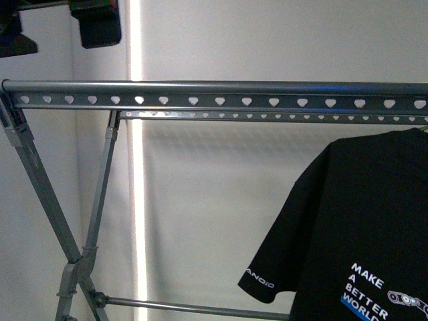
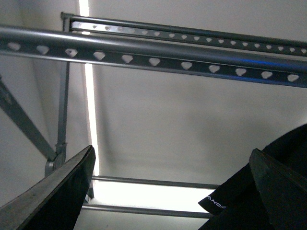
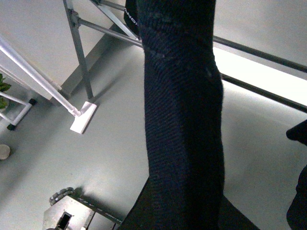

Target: Hang clothes on hanger

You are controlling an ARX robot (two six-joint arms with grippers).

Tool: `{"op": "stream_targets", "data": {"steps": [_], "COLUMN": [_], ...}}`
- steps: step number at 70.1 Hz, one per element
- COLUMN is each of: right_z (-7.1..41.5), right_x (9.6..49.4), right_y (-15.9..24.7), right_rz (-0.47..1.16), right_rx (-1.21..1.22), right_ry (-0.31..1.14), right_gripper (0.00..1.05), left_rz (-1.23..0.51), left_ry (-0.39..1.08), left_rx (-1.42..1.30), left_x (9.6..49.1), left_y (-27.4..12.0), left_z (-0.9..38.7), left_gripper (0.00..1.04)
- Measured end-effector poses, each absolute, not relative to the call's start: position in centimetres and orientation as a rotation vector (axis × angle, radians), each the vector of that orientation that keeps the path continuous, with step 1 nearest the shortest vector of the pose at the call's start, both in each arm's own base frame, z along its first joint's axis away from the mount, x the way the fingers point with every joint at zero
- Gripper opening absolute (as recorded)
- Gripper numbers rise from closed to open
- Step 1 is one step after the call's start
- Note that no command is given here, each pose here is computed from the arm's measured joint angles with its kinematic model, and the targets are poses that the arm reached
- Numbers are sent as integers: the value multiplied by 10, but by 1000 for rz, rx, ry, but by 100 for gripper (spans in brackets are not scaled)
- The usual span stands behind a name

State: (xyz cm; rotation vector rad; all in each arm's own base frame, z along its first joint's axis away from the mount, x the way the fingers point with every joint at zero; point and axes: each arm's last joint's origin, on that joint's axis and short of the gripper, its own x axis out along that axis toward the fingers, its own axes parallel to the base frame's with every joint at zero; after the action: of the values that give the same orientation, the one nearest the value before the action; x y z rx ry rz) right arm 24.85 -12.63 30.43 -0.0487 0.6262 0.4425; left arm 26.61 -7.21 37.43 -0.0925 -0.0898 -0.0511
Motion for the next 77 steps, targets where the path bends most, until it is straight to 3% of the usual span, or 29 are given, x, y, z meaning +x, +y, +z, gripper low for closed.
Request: {"op": "stream_targets", "data": {"steps": [17,34,54,77], "right_z": [307,313,321,327], "right_x": [255,269,318,360], "right_y": [-126,-127,-132,-125], "right_rz": [351,285,190,132], "right_rx": [-17,19,65,94], "right_ry": [620,616,614,620], "right_gripper": [8,8,8,8], "left_rz": [-30,-41,-38,-38], "left_ry": [-91,-84,-83,-82], "left_rx": [-186,-200,-202,-204], "left_x": [227,216,216,216], "left_y": [-74,-79,-79,-79], "left_z": [367,364,363,363], "left_gripper": [96,54,4,4]}}
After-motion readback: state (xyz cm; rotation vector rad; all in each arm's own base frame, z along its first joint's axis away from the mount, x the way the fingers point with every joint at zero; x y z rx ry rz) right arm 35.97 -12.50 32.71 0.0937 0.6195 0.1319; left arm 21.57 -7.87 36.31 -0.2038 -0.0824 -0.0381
